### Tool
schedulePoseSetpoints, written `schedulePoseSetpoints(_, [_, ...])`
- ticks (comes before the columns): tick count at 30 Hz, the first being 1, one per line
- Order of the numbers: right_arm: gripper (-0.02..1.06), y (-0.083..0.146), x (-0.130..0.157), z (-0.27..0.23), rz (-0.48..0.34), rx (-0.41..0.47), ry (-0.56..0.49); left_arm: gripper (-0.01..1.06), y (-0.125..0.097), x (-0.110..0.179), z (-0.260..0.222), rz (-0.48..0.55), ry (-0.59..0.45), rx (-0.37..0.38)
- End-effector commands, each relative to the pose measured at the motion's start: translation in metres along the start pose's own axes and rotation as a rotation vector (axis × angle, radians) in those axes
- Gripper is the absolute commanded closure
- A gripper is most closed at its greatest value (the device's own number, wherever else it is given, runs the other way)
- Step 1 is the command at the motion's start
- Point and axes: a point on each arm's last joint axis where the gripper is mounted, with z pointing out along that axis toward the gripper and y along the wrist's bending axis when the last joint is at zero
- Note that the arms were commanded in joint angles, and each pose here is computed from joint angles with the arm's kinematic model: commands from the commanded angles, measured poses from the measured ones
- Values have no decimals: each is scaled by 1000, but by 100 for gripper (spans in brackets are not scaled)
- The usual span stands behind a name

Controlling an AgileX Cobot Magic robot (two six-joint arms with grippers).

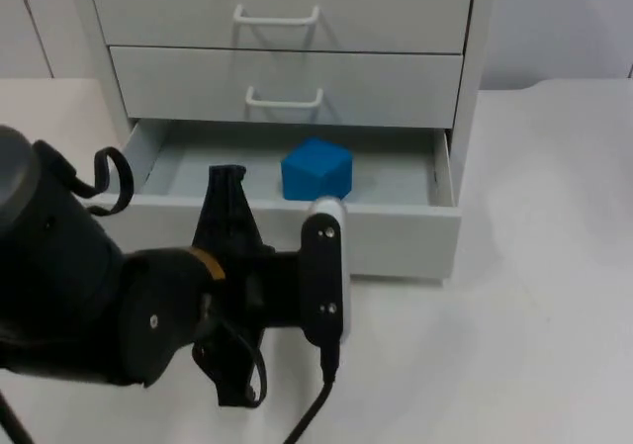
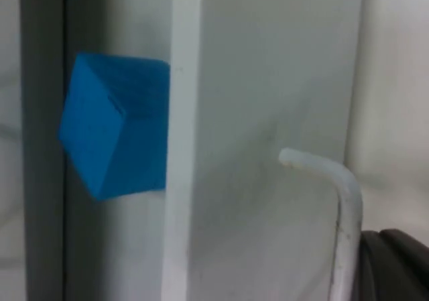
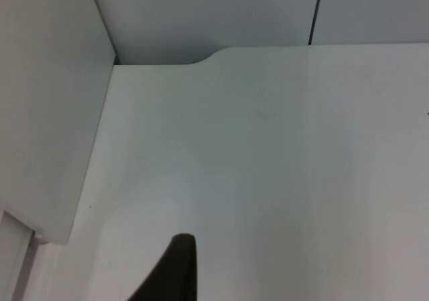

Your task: Open the drawer with the left hand, place the block into the drawer with the right hand, then close the drawer with the left hand.

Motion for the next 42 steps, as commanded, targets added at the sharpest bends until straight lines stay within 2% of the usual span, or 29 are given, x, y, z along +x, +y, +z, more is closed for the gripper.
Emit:
schedulePoseSetpoints(1, [0, 0, 0, 0, -8, 2, -7, 104, 14, 0, 3, -49, 8, -87])
schedulePoseSetpoints(5, [0, 0, 0, 0, -8, 2, -7, 104, 23, 5, 6, -61, 9, -125])
schedulePoseSetpoints(13, [0, 0, 0, 0, -8, 2, -7, 104, 32, 12, 18, -84, 13, -145])
schedulePoseSetpoints(34, [0, 0, 0, 0, -8, 2, -9, 104, 56, -11, 62, -144, -48, -216])
schedulePoseSetpoints(38, [0, 0, 0, 0, -8, 2, -9, 104, 58, -8, 68, -164, -42, -222])
schedulePoseSetpoints(42, [0, 0, 0, 0, -8, 2, -9, 104, 70, -1, 73, -232, -51, -245])
